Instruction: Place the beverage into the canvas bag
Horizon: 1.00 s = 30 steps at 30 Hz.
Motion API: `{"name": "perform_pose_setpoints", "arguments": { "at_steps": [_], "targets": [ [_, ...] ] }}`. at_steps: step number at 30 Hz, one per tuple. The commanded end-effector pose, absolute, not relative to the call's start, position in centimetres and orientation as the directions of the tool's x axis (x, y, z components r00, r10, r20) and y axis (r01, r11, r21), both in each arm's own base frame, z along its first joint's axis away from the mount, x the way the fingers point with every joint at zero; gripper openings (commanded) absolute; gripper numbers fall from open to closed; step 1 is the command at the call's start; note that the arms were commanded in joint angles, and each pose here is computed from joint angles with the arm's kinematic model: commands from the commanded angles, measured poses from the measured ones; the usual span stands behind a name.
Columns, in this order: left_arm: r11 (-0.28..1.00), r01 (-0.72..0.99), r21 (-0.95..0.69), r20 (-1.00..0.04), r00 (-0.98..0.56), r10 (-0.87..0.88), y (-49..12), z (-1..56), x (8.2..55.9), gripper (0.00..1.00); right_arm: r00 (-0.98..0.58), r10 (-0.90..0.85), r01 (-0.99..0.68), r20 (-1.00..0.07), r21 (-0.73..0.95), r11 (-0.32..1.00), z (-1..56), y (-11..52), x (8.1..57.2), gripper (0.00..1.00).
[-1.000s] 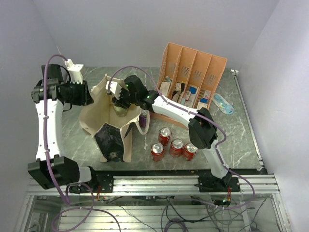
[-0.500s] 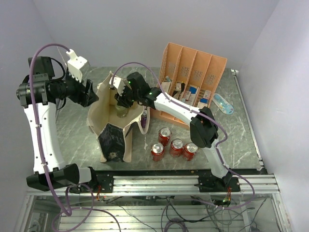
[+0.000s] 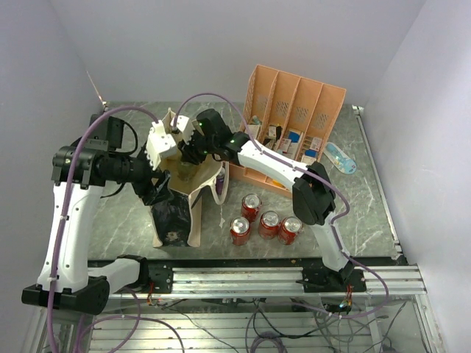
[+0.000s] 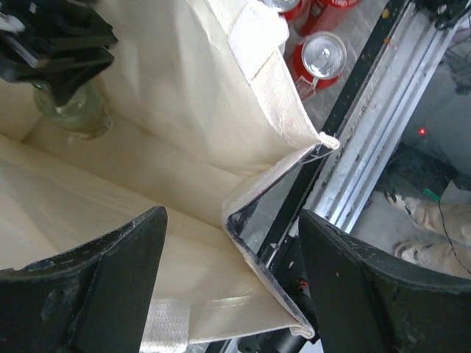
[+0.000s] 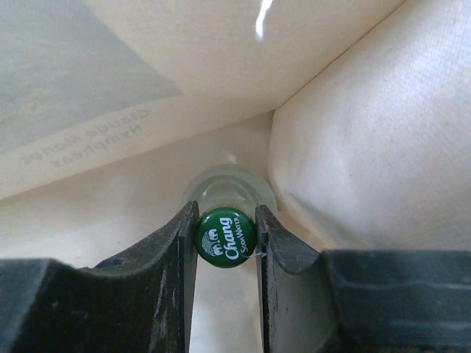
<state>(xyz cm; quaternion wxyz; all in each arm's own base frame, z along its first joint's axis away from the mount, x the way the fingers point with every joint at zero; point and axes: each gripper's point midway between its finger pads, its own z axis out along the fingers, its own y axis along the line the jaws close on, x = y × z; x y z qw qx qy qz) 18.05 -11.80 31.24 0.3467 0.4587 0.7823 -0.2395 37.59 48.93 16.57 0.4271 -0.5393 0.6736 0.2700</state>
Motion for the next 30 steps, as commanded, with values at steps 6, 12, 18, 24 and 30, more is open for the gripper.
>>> {"name": "perform_pose_setpoints", "arguments": {
  "at_steps": [6, 12, 18, 24, 30],
  "targets": [
    [0.378, 0.920, -0.102, -0.686, -0.340, 0.643, -11.9, 27.0, 17.1, 0.70, -0.029, -0.440, -0.963, -0.898, -0.093, 0.252, 20.9, 49.1, 35.4, 0.00],
    [0.274, 0.956, -0.110, -0.718, -0.267, 0.643, -13.5, 27.1, 15.1, 0.15, -0.010, -0.442, -0.964, -0.897, -0.108, 0.241, 21.5, 49.6, 34.3, 0.00],
    [0.100, 0.988, -0.120, -0.787, -0.156, 0.597, -15.9, 27.8, 11.9, 0.07, 0.032, -0.459, -0.952, -0.888, -0.167, 0.256, 22.7, 48.9, 34.6, 0.00],
    [-0.021, 0.985, -0.169, -0.842, -0.133, 0.523, -17.9, 29.3, 10.0, 0.07, 0.072, -0.468, -0.942, -0.881, -0.215, 0.260, 24.1, 48.0, 34.6, 0.00],
    [-0.065, 0.985, -0.161, -0.830, -0.099, 0.549, -17.8, 27.7, 9.3, 0.07, 0.127, -0.481, -0.934, -0.867, -0.268, 0.236, 24.4, 47.3, 34.4, 0.00]
  ]
}}
